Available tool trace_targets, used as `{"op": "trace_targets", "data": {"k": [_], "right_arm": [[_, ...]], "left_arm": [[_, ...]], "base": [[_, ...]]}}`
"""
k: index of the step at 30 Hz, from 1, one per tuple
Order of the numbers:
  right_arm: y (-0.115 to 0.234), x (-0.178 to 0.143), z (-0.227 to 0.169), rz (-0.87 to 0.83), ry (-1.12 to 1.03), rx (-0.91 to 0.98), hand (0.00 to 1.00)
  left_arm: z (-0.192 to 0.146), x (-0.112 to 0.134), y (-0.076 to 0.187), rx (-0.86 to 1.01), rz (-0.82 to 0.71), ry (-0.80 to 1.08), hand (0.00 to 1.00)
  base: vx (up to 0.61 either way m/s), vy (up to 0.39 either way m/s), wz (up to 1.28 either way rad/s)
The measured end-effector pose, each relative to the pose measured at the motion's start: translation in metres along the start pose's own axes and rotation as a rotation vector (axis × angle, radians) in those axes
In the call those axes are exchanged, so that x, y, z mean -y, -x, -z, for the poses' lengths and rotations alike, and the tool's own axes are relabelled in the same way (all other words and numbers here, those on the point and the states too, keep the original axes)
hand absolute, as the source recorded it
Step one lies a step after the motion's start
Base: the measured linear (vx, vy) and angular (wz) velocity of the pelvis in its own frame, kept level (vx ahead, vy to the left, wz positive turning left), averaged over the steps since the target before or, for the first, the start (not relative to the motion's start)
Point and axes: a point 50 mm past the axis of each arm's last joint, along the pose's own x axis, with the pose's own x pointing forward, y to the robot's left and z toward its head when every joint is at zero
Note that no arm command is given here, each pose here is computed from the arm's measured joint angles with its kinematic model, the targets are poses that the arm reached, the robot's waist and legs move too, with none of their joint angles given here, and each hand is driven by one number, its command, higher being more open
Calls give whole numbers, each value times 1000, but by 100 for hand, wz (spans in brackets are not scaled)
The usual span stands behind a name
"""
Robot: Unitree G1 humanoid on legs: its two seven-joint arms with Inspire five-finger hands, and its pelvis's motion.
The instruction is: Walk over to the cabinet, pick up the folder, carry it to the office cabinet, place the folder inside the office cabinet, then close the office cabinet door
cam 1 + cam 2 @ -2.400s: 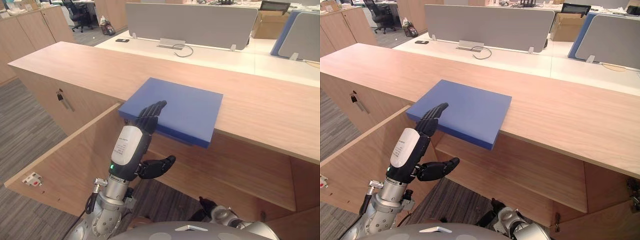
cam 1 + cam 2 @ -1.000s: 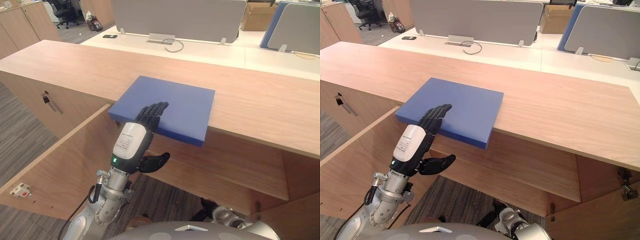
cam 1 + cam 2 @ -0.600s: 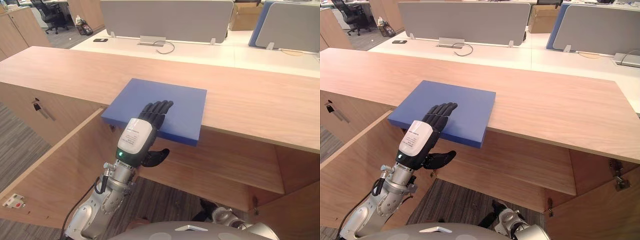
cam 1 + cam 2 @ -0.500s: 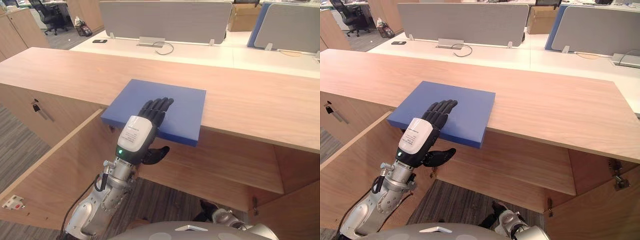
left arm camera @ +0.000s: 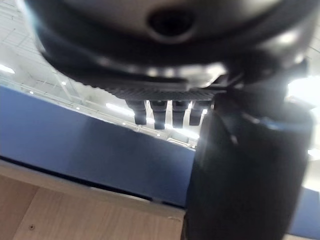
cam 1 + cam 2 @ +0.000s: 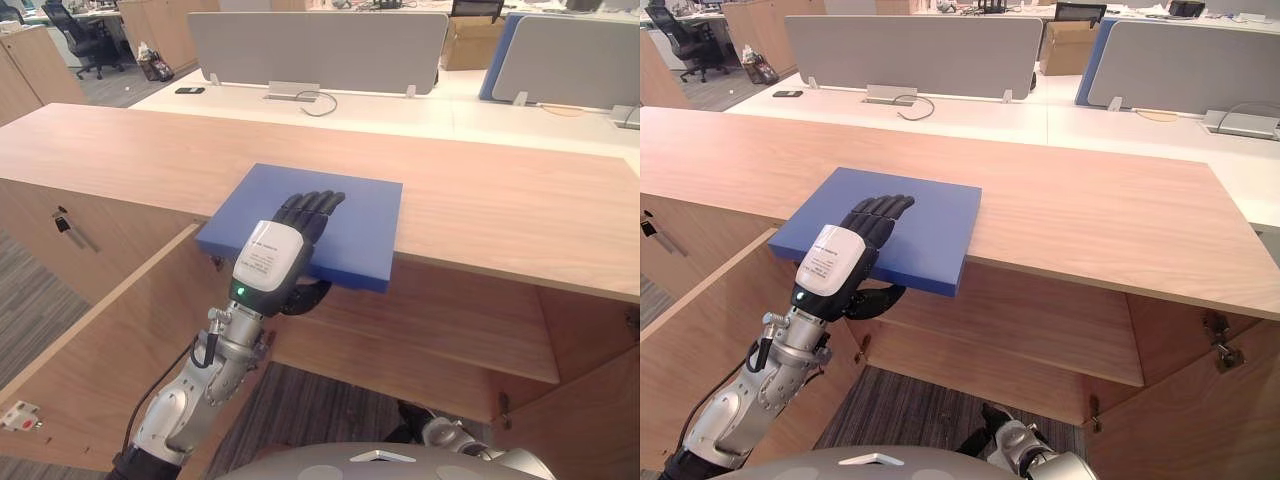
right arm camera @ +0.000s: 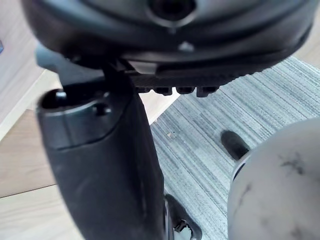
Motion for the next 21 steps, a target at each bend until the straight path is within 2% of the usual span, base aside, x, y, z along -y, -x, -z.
{"op": "trace_targets", "data": {"k": [5,9,15,19,21], "right_arm": [[0,-1,-4,-7,1,23,100],[0,-3,-8,-12,0,33,100],[-1,-5,-14,-17,0,56,100],[-1,-4,-18,-12,2,75,100],[-1,-3,-19,-9,-9,78,100]], "left_arm": [[12,4,-3,-30,-7,-65,0],[18,-6,-13,-37,-89,-90,0],[35,-13,-16,-80,-122,-166,0],[42,-16,-15,-130,-144,-182,0],[46,-22,-17,-212,-214,-173,0]], "base": [[7,25,-9],[-5,18,-5],[0,0,0],[0,0,0],[46,26,-4]]}}
